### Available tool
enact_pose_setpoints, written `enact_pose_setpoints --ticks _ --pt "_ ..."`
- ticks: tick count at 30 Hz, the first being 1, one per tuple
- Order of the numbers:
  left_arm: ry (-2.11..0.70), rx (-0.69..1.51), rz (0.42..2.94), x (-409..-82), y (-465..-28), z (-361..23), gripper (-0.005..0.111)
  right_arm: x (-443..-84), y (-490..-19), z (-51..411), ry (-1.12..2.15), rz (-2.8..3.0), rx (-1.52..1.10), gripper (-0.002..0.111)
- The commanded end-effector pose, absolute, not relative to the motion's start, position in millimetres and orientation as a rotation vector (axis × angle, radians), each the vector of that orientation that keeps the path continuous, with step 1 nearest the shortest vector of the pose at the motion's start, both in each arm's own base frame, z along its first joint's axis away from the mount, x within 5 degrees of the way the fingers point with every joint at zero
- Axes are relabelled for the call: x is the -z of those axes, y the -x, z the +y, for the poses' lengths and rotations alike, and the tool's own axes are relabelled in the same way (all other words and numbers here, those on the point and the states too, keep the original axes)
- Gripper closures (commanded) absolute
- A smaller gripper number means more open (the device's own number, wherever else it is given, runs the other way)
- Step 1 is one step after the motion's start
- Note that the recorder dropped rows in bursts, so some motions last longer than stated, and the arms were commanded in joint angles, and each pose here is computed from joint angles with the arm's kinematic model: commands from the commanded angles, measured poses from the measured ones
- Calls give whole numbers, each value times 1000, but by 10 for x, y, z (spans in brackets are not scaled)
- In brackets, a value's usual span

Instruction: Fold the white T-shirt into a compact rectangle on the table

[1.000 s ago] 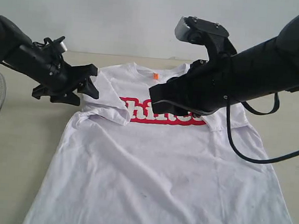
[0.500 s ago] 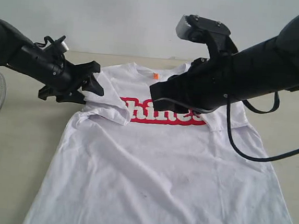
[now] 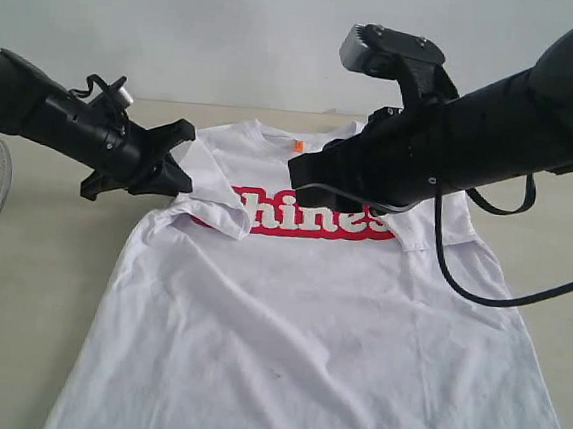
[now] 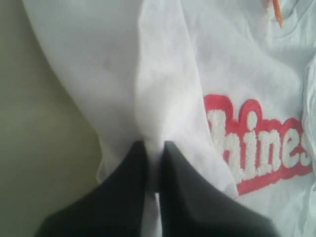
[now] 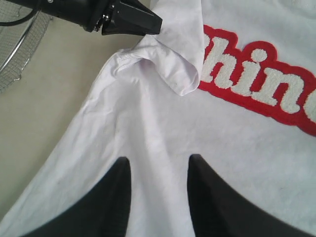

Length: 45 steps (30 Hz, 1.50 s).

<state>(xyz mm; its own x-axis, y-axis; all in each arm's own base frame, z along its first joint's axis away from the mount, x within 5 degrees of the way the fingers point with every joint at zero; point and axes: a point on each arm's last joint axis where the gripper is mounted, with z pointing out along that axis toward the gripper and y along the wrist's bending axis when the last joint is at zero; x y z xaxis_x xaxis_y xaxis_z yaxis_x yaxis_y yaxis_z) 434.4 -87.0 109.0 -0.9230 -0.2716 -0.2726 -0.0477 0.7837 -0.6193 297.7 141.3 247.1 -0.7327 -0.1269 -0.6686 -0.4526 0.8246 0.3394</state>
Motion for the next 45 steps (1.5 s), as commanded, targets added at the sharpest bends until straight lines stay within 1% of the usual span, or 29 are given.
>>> enact_pose_setpoints --ticks 1,13,14,16,18,21,22,24,25,29,31,33,38,39,41,45 --pt "266 937 2605 -1120 -4360 -895 102 -2489 -2978 1415 425 2339 -645 75" --pt "213 944 2618 -1119 -4342 -905 102 -2489 -2978 1415 425 2339 -645 75" --pt "209 941 2619 -1118 -4341 -905 101 -2489 -2978 1415 425 2339 -645 75" --pt "203 927 2620 -1114 -4344 -898 94 -2489 -2978 1415 425 2339 -645 75" --pt "189 910 2625 -1107 -4342 -891 83 -2489 -2978 1415 425 2339 -645 75" --pt "192 897 2621 -1105 -4349 -884 63 -2489 -2978 1415 425 2339 -645 75" --pt "194 892 2619 -1105 -4353 -881 59 -2489 -2978 1415 425 2339 -645 75" --pt "201 877 2612 -1103 -4363 -872 52 -2489 -2978 1415 425 2339 -645 75" --pt "206 867 2607 -1102 -4369 -866 52 -2489 -2978 1415 425 2339 -645 75" --pt "217 849 2597 -1101 -4383 -854 53 -2489 -2978 1415 425 2339 -645 75" --pt "220 848 2595 -1102 -4385 -853 55 -2489 -2978 1415 425 2339 -645 75" --pt "221 845 2594 -1102 -4386 -852 61 -2489 -2978 1415 425 2339 -645 75" --pt "224 839 2591 -1101 -4390 -848 90 -2489 -2978 1415 425 2339 -645 75" --pt "226 835 2589 -1101 -4393 -845 93 -2489 -2978 1415 425 2339 -645 75" --pt "254 839 2590 -1101 -4395 -844 98 -2489 -2978 1415 425 2339 -645 75" --pt "274 832 2585 -1100 -4403 -836 98 -2489 -2978 1415 425 2339 -645 75"
